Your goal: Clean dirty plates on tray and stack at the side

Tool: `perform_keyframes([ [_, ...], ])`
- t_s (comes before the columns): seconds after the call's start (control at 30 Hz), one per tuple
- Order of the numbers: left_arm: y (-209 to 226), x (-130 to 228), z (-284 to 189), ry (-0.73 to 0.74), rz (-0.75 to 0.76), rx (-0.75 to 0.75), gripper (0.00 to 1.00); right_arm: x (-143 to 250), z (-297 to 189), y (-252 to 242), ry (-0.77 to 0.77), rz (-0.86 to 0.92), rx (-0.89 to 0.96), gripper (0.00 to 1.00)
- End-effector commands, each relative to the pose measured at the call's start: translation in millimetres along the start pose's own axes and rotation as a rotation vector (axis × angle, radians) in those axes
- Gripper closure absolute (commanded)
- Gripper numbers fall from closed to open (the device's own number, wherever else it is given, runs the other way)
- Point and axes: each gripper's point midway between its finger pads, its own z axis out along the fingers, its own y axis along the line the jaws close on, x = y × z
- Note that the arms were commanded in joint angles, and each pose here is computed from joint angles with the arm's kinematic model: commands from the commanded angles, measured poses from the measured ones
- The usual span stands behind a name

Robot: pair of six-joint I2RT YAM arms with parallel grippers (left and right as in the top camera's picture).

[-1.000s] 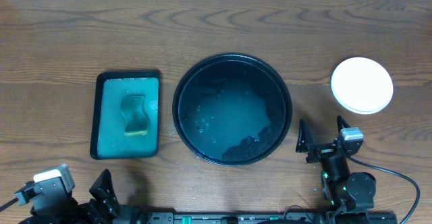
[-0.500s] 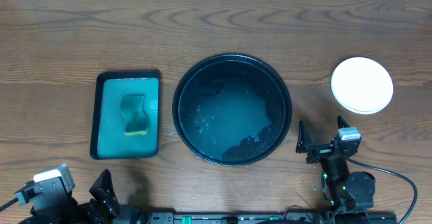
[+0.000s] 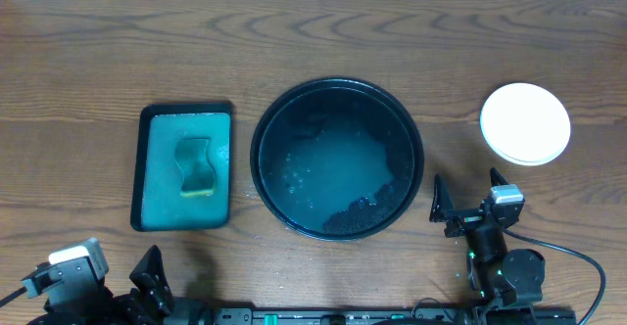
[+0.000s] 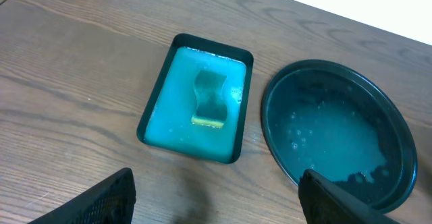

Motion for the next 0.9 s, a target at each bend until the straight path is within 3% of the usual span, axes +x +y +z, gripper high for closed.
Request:
perform_keyframes([
  [0.0,1.5,-0.6,1.3,0.002,0.017,-0.011,0.22,0.9,-0.2,2.1,0.001,-0.015,-0.006,0.01],
  [0.87,0.9,-2.1,1.4,-0.004,0.015,-0.009,0.22,0.9,-0.2,2.1,0.001,-0.015,-0.006,0.01],
])
